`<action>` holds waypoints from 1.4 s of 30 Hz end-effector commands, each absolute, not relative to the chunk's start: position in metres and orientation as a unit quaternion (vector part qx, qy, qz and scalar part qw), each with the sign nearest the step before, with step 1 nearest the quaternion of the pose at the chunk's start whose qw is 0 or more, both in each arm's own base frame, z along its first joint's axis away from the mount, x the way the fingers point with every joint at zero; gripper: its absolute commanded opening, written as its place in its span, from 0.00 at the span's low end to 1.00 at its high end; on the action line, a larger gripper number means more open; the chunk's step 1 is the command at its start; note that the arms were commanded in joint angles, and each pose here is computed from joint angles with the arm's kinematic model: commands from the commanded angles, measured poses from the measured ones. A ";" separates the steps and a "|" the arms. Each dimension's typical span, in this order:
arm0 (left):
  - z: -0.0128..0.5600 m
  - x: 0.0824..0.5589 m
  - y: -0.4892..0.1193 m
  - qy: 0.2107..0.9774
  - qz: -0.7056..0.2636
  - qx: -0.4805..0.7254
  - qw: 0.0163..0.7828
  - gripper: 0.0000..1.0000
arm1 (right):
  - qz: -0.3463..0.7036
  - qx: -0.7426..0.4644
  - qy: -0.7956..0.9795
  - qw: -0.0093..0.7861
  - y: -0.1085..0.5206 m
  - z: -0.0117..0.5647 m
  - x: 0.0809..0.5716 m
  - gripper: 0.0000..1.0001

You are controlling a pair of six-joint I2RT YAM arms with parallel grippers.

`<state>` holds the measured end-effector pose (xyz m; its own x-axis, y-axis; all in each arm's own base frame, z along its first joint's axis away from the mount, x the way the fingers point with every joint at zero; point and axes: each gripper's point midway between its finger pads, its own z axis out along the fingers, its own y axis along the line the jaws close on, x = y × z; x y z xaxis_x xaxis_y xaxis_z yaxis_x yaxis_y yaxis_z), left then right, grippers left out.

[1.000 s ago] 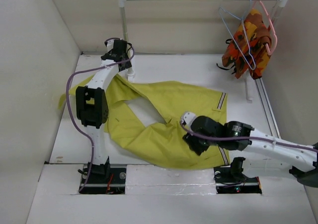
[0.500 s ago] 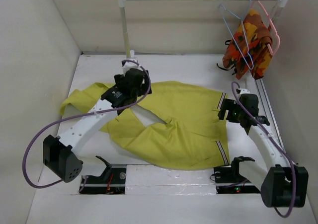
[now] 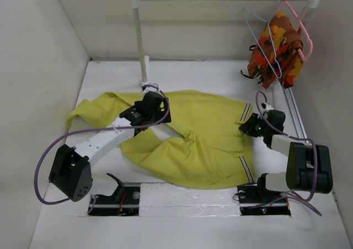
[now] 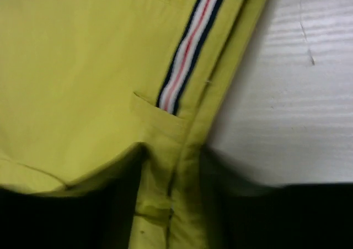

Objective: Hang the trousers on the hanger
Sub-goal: Fold the trousers

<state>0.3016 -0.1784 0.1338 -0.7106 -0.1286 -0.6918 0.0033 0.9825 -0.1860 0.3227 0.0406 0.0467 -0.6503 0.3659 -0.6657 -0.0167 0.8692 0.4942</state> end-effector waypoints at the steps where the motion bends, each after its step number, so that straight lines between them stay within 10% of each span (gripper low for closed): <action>1: 0.132 0.300 -0.184 0.918 -0.110 -0.038 0.378 0.83 | 0.261 0.126 0.858 0.425 0.046 0.047 0.321 0.14; 3: 0.133 0.300 -0.181 0.918 -0.105 -0.044 0.381 0.83 | 0.235 0.146 0.857 0.435 0.031 0.055 0.322 0.00; 12: 0.168 0.310 -0.166 0.896 -0.104 -0.102 0.419 0.83 | -0.084 0.293 0.850 0.429 -0.135 0.116 0.275 0.00; 13: 0.169 0.312 -0.161 0.895 -0.104 -0.113 0.419 0.83 | -0.100 0.294 0.850 0.425 -0.143 0.121 0.274 0.04; 14: 0.169 0.318 -0.149 0.893 -0.097 -0.132 0.420 0.83 | -0.099 0.287 0.851 0.428 -0.146 0.127 0.284 0.42; 15: 0.166 0.320 -0.141 0.893 -0.088 -0.145 0.416 0.84 | -0.084 0.277 0.855 0.430 -0.143 0.127 0.291 0.59; 18: 0.162 0.329 -0.102 0.881 -0.062 -0.215 0.416 0.84 | -0.048 0.202 0.893 0.400 -0.114 0.124 0.307 0.77; 22: 0.175 0.346 -0.051 0.843 -0.085 -0.311 0.430 0.84 | -0.030 0.142 0.896 0.420 -0.071 0.131 0.298 0.71; 29: 0.214 0.372 -0.025 0.818 -0.084 -0.358 0.443 0.85 | 0.079 -0.007 0.884 0.460 0.023 0.121 0.258 0.05; 42: 0.141 0.292 -0.025 0.705 -0.209 -0.595 0.325 0.76 | 0.154 -0.268 0.850 0.427 0.123 0.146 0.220 0.14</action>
<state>0.2873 -0.0256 0.1314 -0.2219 -0.9049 -0.3632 -0.7063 0.4060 -0.5799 0.2161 0.1070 0.1198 -0.5634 -0.2484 -0.7879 -0.4959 0.8645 0.0821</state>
